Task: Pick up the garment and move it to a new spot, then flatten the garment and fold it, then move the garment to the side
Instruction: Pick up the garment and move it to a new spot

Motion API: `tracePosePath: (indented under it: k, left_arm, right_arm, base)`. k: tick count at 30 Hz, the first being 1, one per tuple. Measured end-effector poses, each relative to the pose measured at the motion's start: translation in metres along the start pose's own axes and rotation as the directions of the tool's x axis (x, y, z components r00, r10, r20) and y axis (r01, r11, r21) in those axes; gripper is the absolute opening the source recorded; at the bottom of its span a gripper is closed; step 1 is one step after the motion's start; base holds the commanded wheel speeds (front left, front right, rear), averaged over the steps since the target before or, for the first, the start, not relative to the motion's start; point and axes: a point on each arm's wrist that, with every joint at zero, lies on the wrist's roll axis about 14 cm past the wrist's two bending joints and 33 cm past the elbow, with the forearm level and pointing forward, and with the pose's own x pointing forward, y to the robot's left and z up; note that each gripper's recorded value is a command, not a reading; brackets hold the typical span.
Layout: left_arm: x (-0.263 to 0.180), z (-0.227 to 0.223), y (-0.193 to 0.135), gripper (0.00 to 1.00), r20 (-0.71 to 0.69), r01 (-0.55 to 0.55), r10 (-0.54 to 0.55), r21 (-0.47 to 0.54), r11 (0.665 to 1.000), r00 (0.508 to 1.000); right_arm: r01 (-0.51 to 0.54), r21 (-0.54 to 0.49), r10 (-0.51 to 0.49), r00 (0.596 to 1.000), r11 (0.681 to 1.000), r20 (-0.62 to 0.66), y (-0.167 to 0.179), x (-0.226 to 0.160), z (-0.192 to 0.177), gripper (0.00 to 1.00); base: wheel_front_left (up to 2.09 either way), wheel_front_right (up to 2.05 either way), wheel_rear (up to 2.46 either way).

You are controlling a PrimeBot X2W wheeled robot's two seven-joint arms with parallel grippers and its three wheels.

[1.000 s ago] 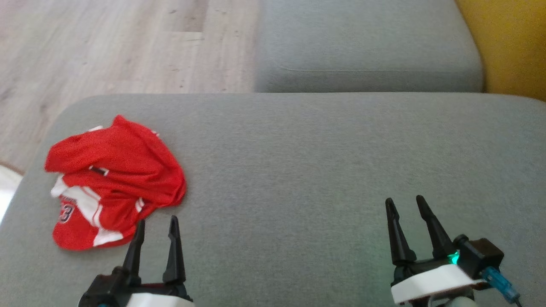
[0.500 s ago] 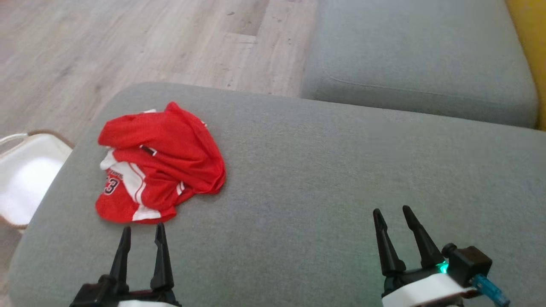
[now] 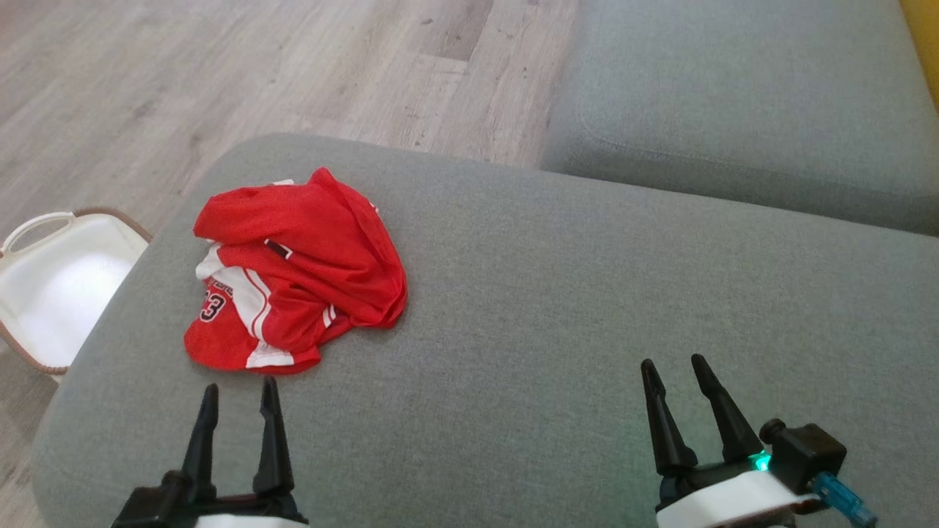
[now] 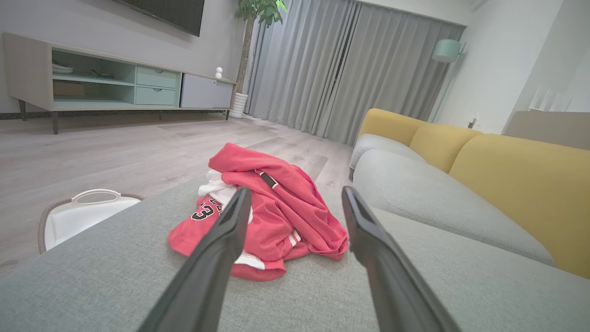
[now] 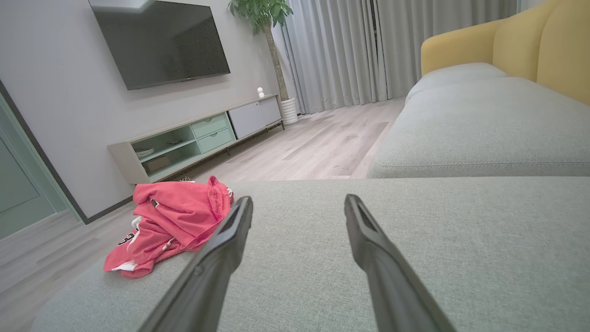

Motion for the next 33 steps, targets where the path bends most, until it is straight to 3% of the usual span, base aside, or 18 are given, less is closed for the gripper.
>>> tracePosePath:
  k: [8,13,19,23,26,33]
  left_arm:
    - [0.014,0.002,0.007,1.0,-0.007,-0.012,0.012,0.039,0.999,1.0]
    - [0.065,0.021,0.007,1.0,0.023,0.051,-0.055,0.17,0.984,0.998]
    - [0.153,0.032,0.004,1.0,-0.106,0.162,-0.133,0.35,0.923,0.985]
    - [0.19,0.003,0.013,1.0,-0.32,0.263,-0.106,0.5,0.825,0.941]
    - [0.2,-0.027,0.023,1.0,-0.452,0.32,-0.062,0.521,0.791,0.89]
    - [0.215,-0.078,0.032,1.0,-0.619,0.402,-0.007,0.502,0.766,0.786]
  right_arm:
    - [0.043,0.006,-0.043,0.999,0.999,-0.016,-0.017,0.001,-0.006,1.0]
    - [0.097,0.003,-0.097,0.995,0.995,-0.011,-0.041,0.008,-0.006,1.0]
    - [0.16,-0.02,-0.16,0.987,0.987,0.007,-0.074,0.027,-0.004,1.0]
    - [0.182,-0.03,-0.182,0.983,0.983,-0.016,-0.088,0.032,-0.015,1.0]
    - [0.206,-0.021,-0.207,0.978,0.978,-0.023,-0.1,0.034,-0.02,1.0]
    - [0.246,-0.037,-0.247,0.969,0.969,-0.022,-0.12,0.037,-0.023,1.0]
  base:
    - [0.0,0.0,0.0]
    - [0.0,0.0,0.0]
    - [0.0,0.0,0.0]
    - [0.0,0.0,0.0]
    - [0.0,0.0,0.0]
    - [0.0,0.0,0.0]
